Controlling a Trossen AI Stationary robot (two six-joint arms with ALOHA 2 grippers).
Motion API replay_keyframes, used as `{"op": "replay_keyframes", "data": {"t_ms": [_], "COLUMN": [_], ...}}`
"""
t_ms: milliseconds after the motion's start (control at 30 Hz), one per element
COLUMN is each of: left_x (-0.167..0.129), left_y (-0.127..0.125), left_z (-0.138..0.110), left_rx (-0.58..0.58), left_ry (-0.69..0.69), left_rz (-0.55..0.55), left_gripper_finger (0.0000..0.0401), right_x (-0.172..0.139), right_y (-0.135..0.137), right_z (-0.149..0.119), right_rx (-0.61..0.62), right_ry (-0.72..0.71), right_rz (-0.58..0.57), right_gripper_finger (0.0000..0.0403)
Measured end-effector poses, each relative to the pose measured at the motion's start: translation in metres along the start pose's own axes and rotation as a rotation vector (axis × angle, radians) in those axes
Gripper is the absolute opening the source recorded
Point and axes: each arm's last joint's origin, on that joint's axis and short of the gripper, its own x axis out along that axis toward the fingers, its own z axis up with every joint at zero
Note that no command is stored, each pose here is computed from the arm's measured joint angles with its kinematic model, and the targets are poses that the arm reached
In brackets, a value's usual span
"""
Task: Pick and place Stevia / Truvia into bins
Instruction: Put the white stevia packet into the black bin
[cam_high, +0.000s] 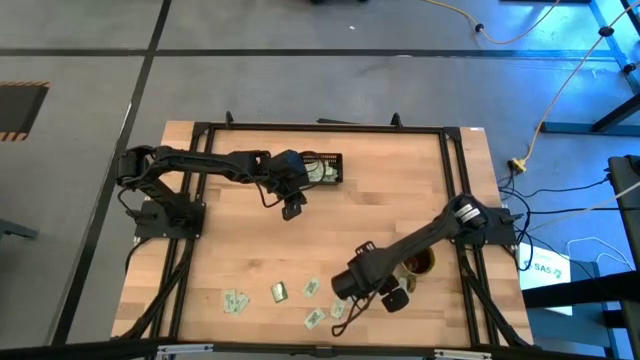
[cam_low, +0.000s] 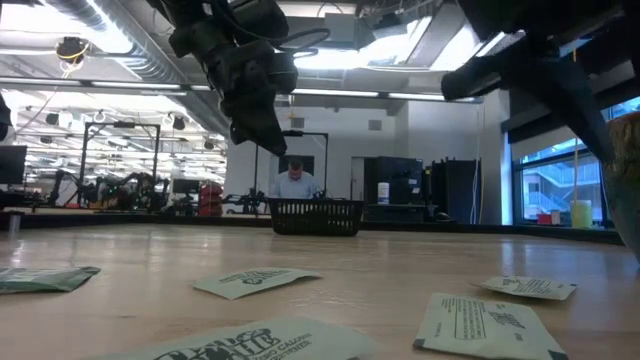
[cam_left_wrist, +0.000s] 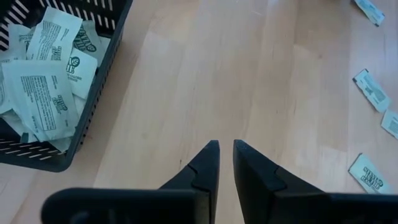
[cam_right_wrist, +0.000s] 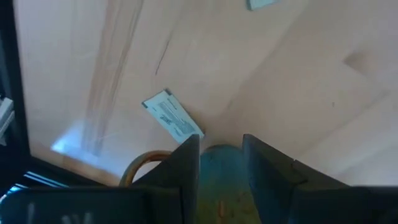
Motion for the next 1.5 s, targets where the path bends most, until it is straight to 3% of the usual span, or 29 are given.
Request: {"op": "replay_keyframes", "data": {"t_ms": [367, 567, 867, 1200, 1500], "left_x": [0.0, 0.0, 0.0, 0.0, 0.0], "left_y": [0.001, 0.001, 0.001, 0.001, 0.001], "left_z": [-0.003, -0.004, -0.003, -0.004, -0.004], "left_rx": [0.045, 0.046, 0.071, 0.07, 0.07], "left_ry": [0.035, 0.035, 0.035, 0.042, 0.042], "left_rz": [0.011, 0.011, 0.011, 0.012, 0.012], "left_gripper_finger": [0.004, 0.0039, 0.0042, 0.0036, 0.0038], "right_x": [0.031, 0.047, 0.05, 0.069, 0.075], "right_y": [0.018, 0.025, 0.027, 0.032, 0.033], "right_z": [0.015, 0.021, 0.022, 0.014, 0.017], "right_rx": [-0.059, -0.025, 0.057, 0.053, 0.018], "right_ry": [0.086, 0.129, 0.141, 0.217, 0.18], "right_rz": [-0.014, -0.021, 0.019, 0.026, 0.008], "right_gripper_finger": [0.0124, 0.0124, 0.0124, 0.0124, 0.0124]}}
